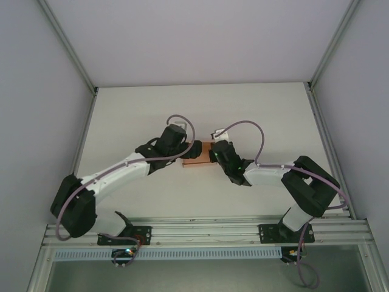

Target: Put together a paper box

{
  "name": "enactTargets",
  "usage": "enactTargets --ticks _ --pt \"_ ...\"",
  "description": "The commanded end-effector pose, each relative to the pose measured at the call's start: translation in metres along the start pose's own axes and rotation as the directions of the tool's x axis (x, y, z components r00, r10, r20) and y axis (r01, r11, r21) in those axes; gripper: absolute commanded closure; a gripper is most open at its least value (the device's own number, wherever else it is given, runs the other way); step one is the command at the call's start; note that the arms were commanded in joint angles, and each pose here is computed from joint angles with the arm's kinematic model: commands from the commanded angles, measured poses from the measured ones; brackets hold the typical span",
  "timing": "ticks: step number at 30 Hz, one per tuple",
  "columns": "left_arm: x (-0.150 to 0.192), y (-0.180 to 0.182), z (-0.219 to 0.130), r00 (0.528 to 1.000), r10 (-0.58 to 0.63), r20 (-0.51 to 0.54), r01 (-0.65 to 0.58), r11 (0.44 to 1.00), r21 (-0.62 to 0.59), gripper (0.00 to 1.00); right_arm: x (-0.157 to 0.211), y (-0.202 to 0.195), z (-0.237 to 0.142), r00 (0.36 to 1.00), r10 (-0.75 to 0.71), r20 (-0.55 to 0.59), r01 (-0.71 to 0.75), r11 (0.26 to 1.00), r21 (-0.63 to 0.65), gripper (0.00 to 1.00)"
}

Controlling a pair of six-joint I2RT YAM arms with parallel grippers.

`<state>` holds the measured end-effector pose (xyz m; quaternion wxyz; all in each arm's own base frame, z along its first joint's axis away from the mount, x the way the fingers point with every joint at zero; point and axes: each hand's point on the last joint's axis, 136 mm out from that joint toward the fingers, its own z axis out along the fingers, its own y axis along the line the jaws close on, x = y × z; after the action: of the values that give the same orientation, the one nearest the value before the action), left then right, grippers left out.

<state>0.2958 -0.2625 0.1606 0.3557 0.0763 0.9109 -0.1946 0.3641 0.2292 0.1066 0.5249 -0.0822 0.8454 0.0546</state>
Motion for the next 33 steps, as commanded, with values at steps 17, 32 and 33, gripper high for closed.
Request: enactTargets --ticks 17,32,33 --pt "0.004 0.054 0.054 0.923 -0.347 -0.168 0.356 0.934 0.028 0.11 0.035 0.004 -0.005 0.995 -0.075 -0.064 0.073 0.997 -0.032 0.85" --pt "0.066 0.064 0.097 0.851 -0.425 -0.31 0.451 0.892 0.014 0.46 0.045 0.015 -0.035 0.989 -0.077 -0.129 0.061 0.991 -0.121 0.52" --pt "0.068 0.065 0.097 0.849 -0.426 -0.313 0.453 0.891 0.016 0.48 0.046 0.015 -0.04 0.988 -0.078 -0.136 0.06 0.989 -0.134 0.44"
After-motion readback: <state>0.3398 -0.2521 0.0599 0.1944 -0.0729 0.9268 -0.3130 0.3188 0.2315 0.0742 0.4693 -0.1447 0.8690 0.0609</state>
